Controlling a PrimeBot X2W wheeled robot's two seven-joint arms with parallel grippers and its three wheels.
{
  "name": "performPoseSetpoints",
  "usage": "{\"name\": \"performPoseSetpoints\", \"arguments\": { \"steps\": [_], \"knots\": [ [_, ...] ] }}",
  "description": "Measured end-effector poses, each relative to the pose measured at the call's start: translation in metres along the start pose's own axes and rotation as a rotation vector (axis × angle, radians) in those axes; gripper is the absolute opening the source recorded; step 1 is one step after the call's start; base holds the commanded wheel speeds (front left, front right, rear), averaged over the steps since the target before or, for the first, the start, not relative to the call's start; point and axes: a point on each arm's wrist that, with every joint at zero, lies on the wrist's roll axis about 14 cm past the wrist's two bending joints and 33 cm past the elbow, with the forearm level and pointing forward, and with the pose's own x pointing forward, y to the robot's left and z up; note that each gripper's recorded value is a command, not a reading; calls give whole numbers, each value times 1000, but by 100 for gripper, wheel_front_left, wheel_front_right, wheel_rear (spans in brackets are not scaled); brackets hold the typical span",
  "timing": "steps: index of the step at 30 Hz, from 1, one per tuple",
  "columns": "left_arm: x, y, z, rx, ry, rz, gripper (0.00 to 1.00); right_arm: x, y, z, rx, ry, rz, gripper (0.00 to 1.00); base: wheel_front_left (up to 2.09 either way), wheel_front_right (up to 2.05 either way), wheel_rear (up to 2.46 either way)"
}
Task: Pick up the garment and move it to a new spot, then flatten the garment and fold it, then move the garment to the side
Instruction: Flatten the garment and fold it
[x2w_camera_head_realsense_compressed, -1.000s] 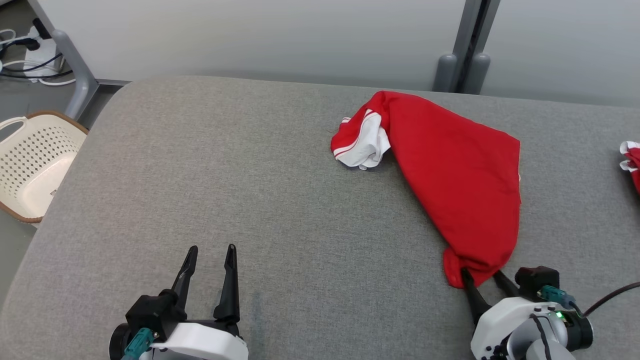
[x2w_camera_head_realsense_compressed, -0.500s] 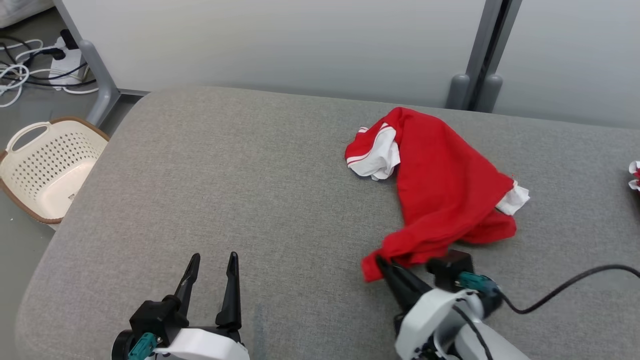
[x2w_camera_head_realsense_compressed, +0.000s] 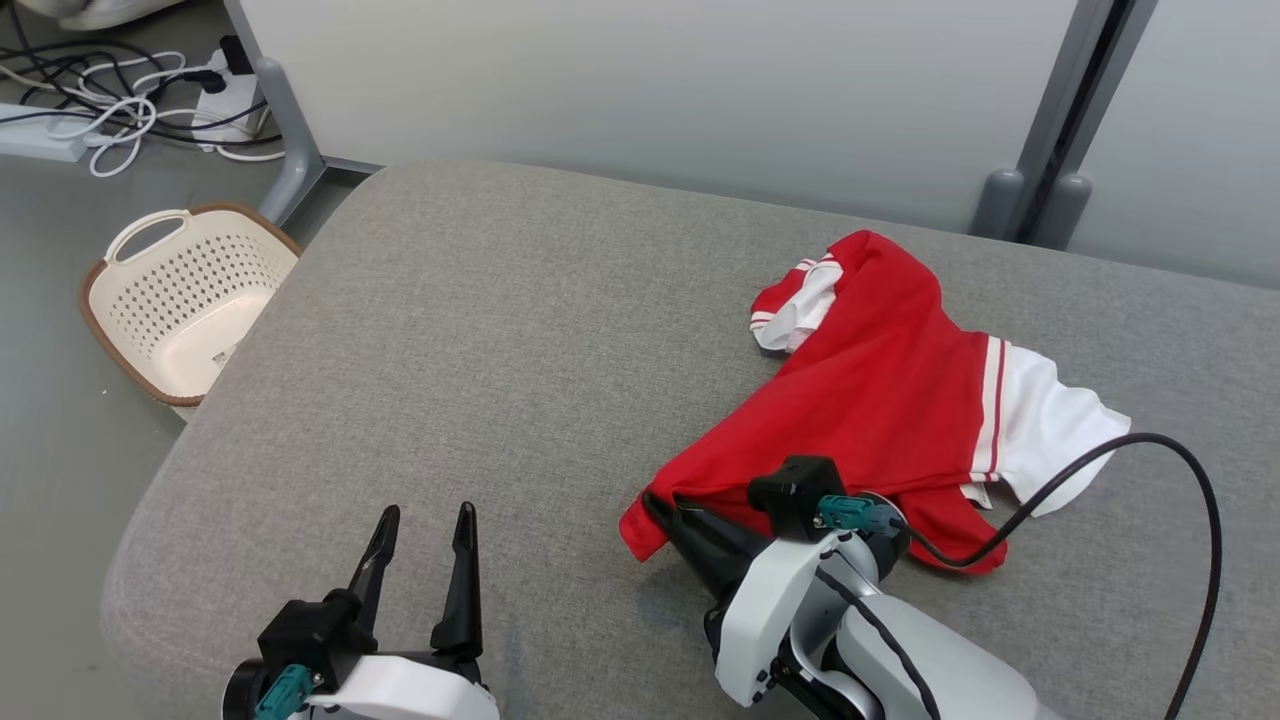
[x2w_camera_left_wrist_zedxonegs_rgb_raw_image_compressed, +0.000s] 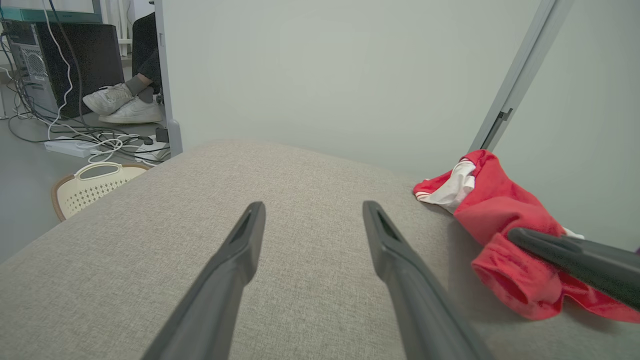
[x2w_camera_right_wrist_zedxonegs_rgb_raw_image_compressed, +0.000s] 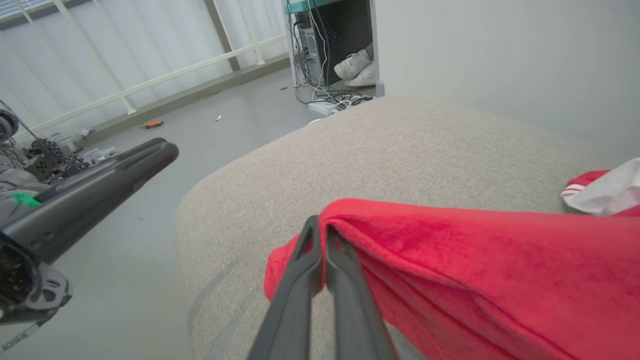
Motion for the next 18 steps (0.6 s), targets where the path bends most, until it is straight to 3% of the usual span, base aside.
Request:
{"name": "performPoseSetpoints", "arguments": {
  "steps": [1,11,14,18],
  "knots": [
    [-1,2,0,0,-1,8,100,1,2,-4,1,18,9,100,0,0,0],
    [6,-2,-1,-1,3,-4,100,-4,10,-14,14,45,33,100,0,0,0],
    [10,-10,-2,-2,7,-29,100,-11,-1,-10,25,11,-13,100,0,0,0],
    [15,-23,-4,-2,13,-67,100,-27,-45,6,18,-68,-157,100,0,0,0]
  ]
}}
